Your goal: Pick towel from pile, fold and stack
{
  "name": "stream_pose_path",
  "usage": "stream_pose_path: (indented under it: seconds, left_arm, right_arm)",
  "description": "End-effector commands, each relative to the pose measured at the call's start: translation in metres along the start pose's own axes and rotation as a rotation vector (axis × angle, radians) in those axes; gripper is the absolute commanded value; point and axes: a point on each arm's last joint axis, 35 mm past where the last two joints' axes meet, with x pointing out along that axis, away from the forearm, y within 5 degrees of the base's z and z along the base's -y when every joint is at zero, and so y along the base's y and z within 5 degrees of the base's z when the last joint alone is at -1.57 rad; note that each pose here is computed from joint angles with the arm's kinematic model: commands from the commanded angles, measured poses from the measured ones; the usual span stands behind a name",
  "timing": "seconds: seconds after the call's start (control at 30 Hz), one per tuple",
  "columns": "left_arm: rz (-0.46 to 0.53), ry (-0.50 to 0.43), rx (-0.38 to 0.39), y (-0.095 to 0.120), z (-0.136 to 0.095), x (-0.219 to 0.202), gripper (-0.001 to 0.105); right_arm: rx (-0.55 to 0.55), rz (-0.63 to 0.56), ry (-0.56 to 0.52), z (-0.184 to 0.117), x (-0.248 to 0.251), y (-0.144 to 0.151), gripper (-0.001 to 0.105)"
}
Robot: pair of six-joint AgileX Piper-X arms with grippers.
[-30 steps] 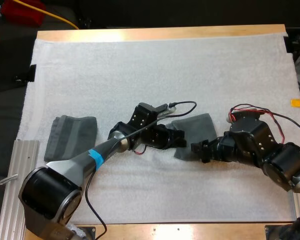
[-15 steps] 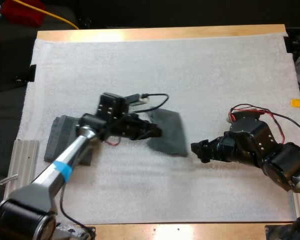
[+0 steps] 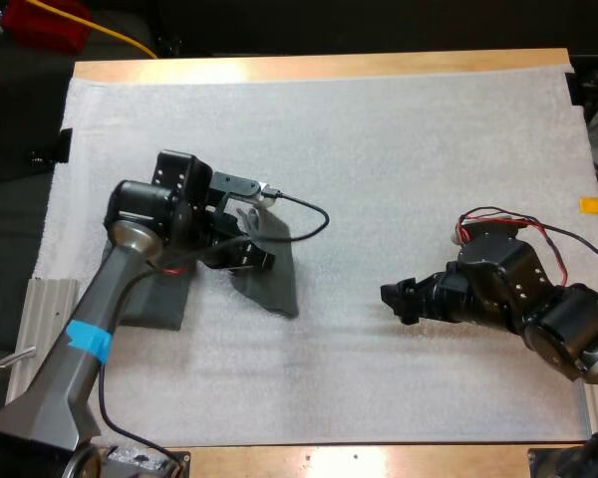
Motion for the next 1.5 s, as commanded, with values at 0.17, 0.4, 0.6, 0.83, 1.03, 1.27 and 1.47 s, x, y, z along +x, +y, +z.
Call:
stream_pose_path:
  seconds: [0.17, 0.4, 0.6, 0.83, 1.03, 1.27, 1.47]
  left_arm:
    - [0.225, 0.017, 0.078, -0.007, -0.003, -0.032, 0.000]
    - [0.324, 0.060, 0.037, 0.005, -0.008, -0.039, 0.000]
    - [0.365, 0.077, -0.034, 0.029, -0.013, -0.052, 0.000]
    - [0.380, 0.053, -0.121, 0.053, -0.017, -0.065, 0.000]
    - [0.431, 0.038, -0.164, 0.067, -0.019, -0.073, 0.000]
    - [0.504, 0.047, -0.196, 0.083, -0.022, -0.066, 0.000]
    - [0.618, 0.063, -0.205, 0.095, -0.024, -0.053, 0.000]
  right_arm:
    - [-0.004, -0.002, -0.003, 0.000, -0.003, 0.000, 0.082]
    - [-0.004, 0.000, -0.003, 0.000, -0.003, 0.000, 0.082]
    - [-0.004, 0.000, -0.003, 0.000, -0.003, 0.000, 0.082]
    - [-0.004, 0.000, -0.003, 0.000, -0.003, 0.000, 0.082]
    - [-0.004, 0.000, -0.003, 0.000, -0.003, 0.000, 0.082]
    - [-0.004, 0.004, -0.002, 0.000, -0.003, 0.000, 0.082]
    - [-0.004, 0.023, 0.003, 0.000, -0.003, 0.001, 0.082]
